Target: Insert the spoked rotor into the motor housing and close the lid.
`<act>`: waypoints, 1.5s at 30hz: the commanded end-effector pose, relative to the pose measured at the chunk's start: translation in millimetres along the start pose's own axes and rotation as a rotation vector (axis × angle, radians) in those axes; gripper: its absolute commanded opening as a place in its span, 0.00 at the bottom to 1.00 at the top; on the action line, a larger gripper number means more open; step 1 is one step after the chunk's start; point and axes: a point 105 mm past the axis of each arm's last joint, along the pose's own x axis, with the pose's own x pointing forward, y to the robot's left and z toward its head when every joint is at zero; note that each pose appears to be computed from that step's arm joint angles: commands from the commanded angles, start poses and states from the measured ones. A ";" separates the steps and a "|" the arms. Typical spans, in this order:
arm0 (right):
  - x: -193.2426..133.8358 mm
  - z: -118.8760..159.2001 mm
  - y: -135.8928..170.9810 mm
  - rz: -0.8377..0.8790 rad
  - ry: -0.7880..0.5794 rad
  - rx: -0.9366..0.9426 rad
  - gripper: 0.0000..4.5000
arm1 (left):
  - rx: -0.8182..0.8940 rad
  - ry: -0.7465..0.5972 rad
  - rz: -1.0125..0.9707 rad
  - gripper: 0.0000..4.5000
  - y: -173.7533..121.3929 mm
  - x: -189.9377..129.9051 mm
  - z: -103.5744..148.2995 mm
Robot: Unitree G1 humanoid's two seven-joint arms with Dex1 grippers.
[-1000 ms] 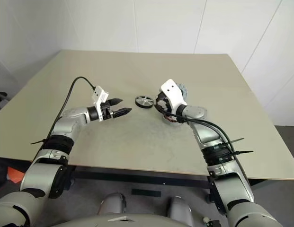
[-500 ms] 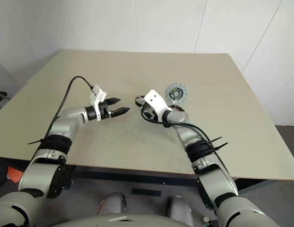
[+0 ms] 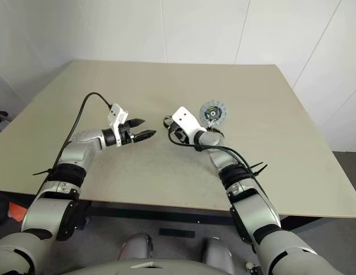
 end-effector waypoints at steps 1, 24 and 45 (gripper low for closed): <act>-13.2 34.5 -21.6 -0.041 -0.111 -0.028 0.51 | 0.022 -0.041 0.020 1.00 4.0 -3.4 12.8; -0.9 12.5 6.1 0.025 -0.057 -0.048 0.51 | 0.019 -0.038 0.029 1.00 7.6 -2.2 12.4; 7.9 11.1 -15.5 -0.077 -0.045 -0.086 0.23 | 0.024 -0.040 0.054 1.00 10.0 -7.4 12.5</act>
